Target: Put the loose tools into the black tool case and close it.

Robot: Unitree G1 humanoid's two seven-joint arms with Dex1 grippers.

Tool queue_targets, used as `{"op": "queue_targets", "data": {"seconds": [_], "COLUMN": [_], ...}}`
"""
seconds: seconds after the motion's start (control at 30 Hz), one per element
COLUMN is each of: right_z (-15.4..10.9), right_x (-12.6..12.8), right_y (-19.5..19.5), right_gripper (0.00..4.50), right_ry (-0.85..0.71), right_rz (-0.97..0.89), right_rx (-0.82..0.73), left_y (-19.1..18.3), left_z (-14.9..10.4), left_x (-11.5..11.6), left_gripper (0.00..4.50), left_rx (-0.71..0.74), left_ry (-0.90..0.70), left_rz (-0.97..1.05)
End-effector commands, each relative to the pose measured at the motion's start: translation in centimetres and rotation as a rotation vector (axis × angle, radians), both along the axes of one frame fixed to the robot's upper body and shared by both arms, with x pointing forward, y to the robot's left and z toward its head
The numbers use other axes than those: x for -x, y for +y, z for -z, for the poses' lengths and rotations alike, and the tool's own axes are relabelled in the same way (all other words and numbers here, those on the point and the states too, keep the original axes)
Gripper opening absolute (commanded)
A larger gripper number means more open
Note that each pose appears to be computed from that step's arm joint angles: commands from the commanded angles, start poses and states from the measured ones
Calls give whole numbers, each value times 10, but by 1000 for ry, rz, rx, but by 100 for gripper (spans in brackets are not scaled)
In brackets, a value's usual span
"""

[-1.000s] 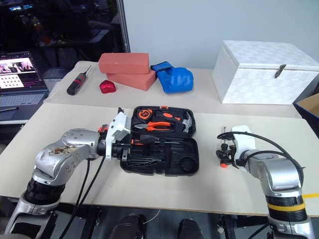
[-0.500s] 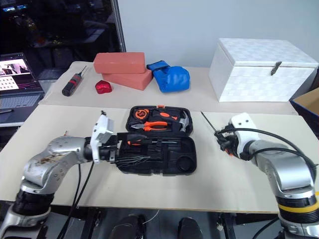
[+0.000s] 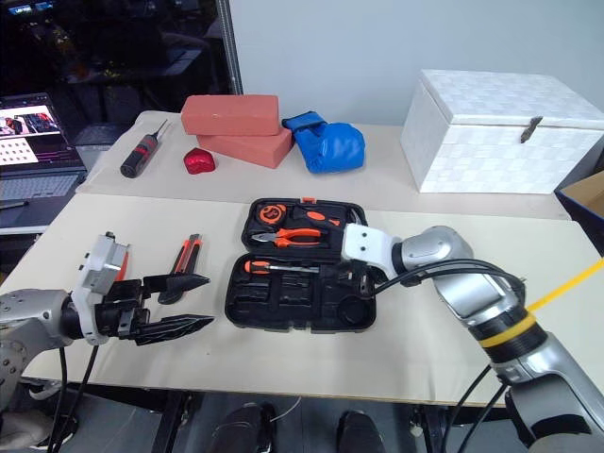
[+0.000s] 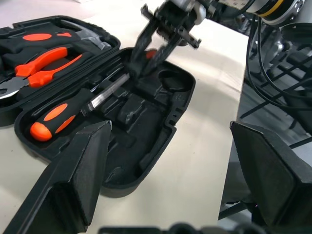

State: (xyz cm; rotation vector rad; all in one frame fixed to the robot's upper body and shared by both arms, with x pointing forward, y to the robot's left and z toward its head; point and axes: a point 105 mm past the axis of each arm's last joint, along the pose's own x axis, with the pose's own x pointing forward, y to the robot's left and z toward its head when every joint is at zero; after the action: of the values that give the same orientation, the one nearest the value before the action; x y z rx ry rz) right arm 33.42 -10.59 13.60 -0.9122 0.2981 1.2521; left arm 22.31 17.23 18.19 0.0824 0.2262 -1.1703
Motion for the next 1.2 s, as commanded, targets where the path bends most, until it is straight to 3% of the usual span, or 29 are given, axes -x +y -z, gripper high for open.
{"op": "queue_targets", "data": {"seconds": [0.03, 0.23, 0.3, 0.4, 0.5, 0.6, 0.67, 0.8, 0.87, 1.03, 1.1, 1.2], "right_z": [7, 19, 17, 5, -17, -35, -43, -31, -16, 63, 68, 45], "right_x": [-7, -14, -13, -11, -4, 5, 9, -1, -5, 13, 14, 11], "right_y": [-3, -7, -6, 0, 5, 6, 8, 5, 7, 9, 5, 9], "right_gripper": [90, 90, 184, 278, 290, 223, 145, 10, 3, 3, 3, 3], "right_ry": [11, 51, 71, 34, 42, 99, 152, 117, 95, 78, 46, 2], "right_rz": [13, 42, 41, 0, -34, -59, -52, 72, 137, 82, 57, 64], "right_rx": [58, 83, 62, 6, -138, -306, -440, -528, -538, -225, -183, -270], "left_y": [-3, -4, -4, -4, -3, -1, 0, 1, 2, 10, 15, 23], "left_z": [-9, -8, -9, -9, -8, -5, -5, -3, -1, 11, 14, 18], "left_x": [7, 5, 4, 2, 1, 0, -2, -4, -4, -1, 0, -3], "left_gripper": [419, 419, 419, 419, 419, 419, 419, 419, 419, 419, 419, 419], "left_rx": [-12, -23, -24, -26, -25, -26, -23, -21, -17, -34, -36, -40], "left_ry": [-54, -65, -68, -69, -67, -64, -67, -74, -70, -43, -36, -47], "left_rz": [5, -12, -14, -17, -25, -33, -40, -62, -74, -110, -137, -205]}}
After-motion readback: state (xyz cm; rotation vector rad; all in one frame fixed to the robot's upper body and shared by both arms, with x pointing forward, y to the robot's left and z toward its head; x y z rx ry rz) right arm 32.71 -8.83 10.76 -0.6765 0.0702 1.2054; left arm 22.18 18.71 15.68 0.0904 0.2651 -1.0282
